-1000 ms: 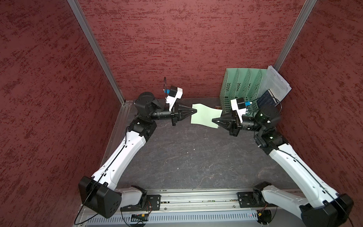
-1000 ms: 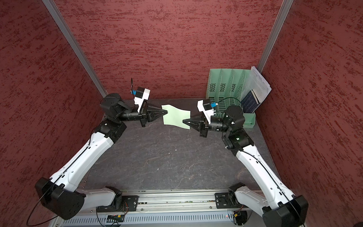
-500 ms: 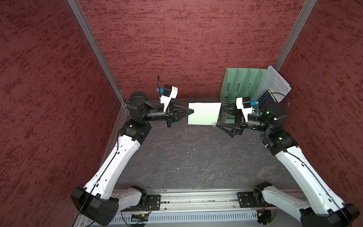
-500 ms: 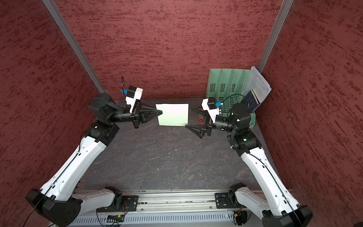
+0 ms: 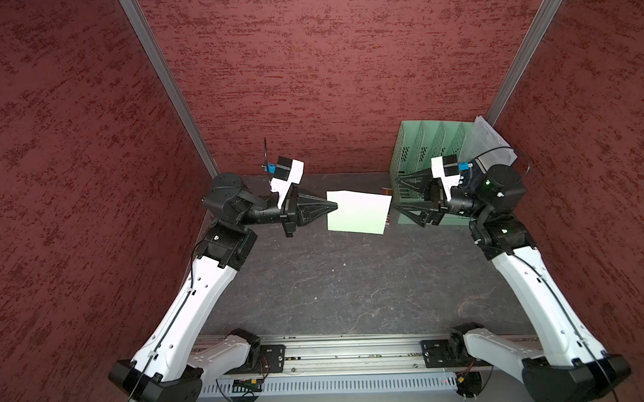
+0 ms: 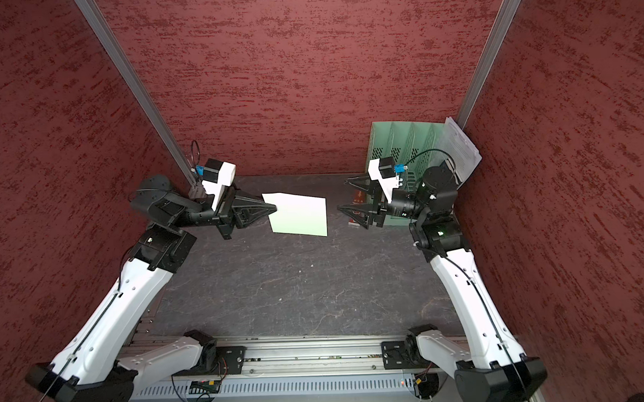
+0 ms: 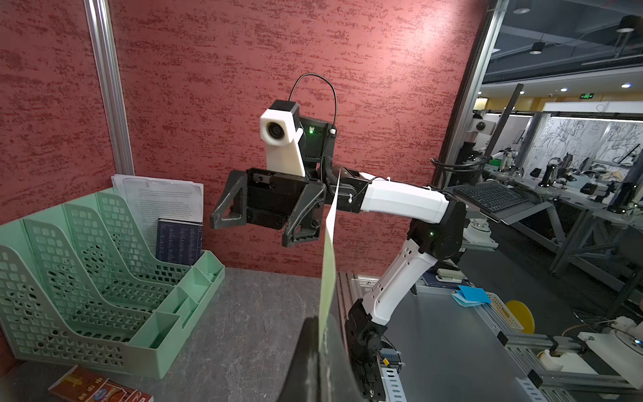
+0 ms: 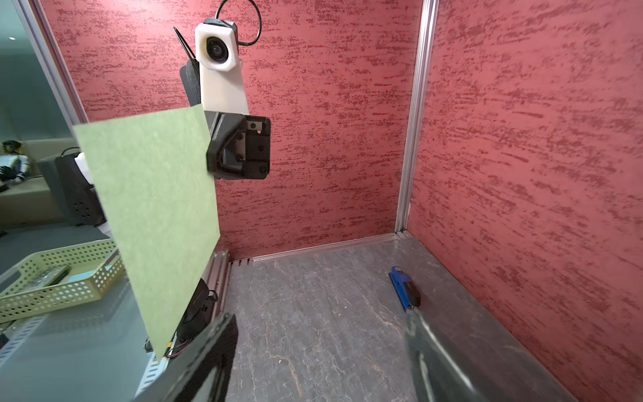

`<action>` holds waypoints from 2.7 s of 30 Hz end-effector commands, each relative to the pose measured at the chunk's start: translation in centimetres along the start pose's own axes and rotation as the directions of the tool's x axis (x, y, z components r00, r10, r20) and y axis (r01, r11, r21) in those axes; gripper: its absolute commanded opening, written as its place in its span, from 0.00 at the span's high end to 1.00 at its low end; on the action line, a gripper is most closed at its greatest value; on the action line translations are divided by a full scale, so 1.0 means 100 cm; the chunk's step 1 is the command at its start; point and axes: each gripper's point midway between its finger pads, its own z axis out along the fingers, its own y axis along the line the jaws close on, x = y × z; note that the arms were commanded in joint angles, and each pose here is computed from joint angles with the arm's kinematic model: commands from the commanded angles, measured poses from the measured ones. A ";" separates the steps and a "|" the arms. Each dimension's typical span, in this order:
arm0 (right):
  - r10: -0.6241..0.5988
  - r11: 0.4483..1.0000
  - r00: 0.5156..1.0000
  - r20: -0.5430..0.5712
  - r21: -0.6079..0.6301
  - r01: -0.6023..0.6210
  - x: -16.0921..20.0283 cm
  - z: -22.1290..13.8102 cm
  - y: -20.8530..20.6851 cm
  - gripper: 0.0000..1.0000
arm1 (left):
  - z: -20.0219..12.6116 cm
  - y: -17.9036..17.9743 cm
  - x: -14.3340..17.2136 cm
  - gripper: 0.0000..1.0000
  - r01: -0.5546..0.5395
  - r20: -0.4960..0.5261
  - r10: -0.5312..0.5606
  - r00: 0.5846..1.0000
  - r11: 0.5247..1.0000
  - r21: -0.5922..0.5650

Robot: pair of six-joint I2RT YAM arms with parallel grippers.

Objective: Fold the square paper along the opposite sides
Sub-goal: Fold the paper.

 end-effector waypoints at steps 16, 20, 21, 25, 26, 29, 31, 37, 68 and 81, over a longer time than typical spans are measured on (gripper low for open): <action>-0.011 0.983 1.000 -0.004 -0.181 0.010 -0.008 0.024 0.048 0.23 | 0.018 0.024 0.003 1.00 -0.013 0.014 0.013 1.000 1.000 -0.011; -0.013 0.982 1.000 -0.011 -0.188 0.010 -0.005 0.026 0.053 0.23 | 0.017 0.031 0.003 1.00 -0.022 0.007 0.023 1.000 0.998 -0.061; -0.012 0.982 1.000 -0.013 -0.189 0.009 -0.004 0.027 0.054 0.23 | 0.017 0.031 0.003 1.00 -0.026 0.004 0.026 1.000 0.997 -0.069; -0.009 0.981 1.000 -0.019 -0.192 0.005 -0.002 0.028 0.056 0.23 | 0.016 0.034 0.003 1.00 -0.033 -0.004 0.032 0.999 0.995 -0.091; -0.008 0.981 1.000 -0.019 -0.192 0.004 -0.002 0.029 0.056 0.23 | 0.015 0.033 0.003 1.00 -0.036 -0.005 0.036 0.999 0.995 -0.093; -0.011 0.981 1.000 -0.019 -0.193 0.007 -0.002 0.029 0.056 0.23 | 0.015 0.035 0.005 1.00 -0.036 -0.011 0.035 0.999 0.994 -0.100; -0.008 0.981 1.000 -0.020 -0.194 0.004 -0.002 0.030 0.056 0.24 | 0.015 0.036 0.007 1.00 -0.032 -0.014 0.031 0.999 0.994 -0.102; 0.000 0.981 1.000 -0.023 -0.195 -0.005 0.000 0.034 0.054 0.23 | 0.016 0.037 0.010 1.00 -0.031 -0.016 0.029 0.999 0.994 -0.104; 0.058 0.966 0.998 -0.029 -0.249 -0.063 0.004 0.055 0.055 0.17 | 0.020 0.063 0.027 1.00 -0.034 -0.055 0.023 0.998 0.978 -0.206; 0.091 0.963 0.995 -0.045 -0.251 -0.099 0.014 0.066 0.049 0.16 | 0.023 0.060 0.022 1.00 -0.052 -0.049 0.043 0.998 0.977 -0.206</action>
